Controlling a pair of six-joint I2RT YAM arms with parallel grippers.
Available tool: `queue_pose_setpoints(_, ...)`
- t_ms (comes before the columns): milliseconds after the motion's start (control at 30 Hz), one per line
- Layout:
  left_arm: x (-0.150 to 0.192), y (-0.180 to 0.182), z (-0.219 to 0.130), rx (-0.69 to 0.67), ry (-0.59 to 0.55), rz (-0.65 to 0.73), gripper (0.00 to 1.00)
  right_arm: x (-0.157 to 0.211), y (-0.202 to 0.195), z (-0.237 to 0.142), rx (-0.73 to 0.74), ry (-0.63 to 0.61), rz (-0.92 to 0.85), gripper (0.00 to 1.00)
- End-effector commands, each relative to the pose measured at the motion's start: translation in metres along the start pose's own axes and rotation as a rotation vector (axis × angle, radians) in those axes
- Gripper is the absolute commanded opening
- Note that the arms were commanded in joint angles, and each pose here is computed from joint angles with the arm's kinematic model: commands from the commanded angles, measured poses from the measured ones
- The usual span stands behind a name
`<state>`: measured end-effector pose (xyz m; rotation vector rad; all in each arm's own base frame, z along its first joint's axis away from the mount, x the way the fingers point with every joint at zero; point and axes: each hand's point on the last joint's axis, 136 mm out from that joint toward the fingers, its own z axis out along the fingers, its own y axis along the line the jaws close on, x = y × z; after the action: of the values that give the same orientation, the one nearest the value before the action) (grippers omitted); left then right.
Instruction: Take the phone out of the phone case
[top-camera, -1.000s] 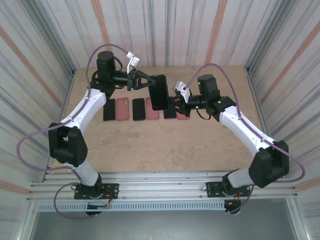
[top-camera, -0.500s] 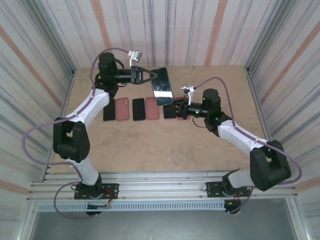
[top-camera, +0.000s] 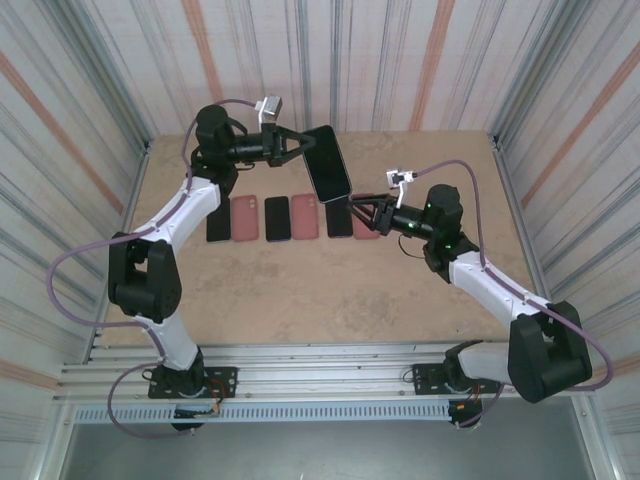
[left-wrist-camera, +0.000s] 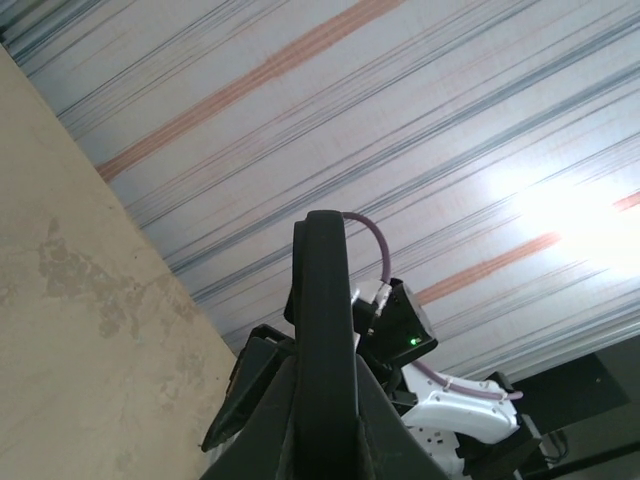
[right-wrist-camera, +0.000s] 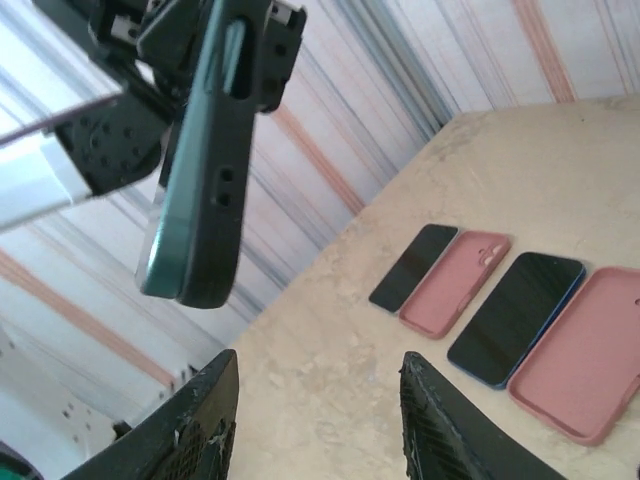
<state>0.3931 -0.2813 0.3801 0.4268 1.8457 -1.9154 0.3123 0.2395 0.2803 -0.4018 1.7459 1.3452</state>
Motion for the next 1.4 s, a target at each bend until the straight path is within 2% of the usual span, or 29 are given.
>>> queue_pose_setpoints(0,-0.009,-0.007,-0.001,0.019,-0.041,-0.009,0.00,-0.020,0.010,-0.006,-0.032,-0.080,0.036,0.46)
queue_pose_setpoints(267,-0.012,-0.006,-0.001,0.027,-0.061,-0.032,0.00,-0.044,0.010,-0.012,-0.059,-0.181,0.082,0.47)
queue_pose_setpoints(800,-0.012,-0.010,0.001,0.062,-0.062,-0.033,0.00,-0.057,0.010,0.003,-0.104,-0.178,0.111,0.44)
queue_pose_setpoints(1100,-0.018,-0.012,0.002,0.066,-0.072,-0.006,0.00,-0.070,0.003,-0.006,-0.078,-0.253,0.130,0.44)
queue_pose_setpoints(1367,-0.024,-0.010,0.003,0.087,-0.089,-0.016,0.00,-0.072,0.010,0.001,-0.117,-0.222,0.125,0.44)
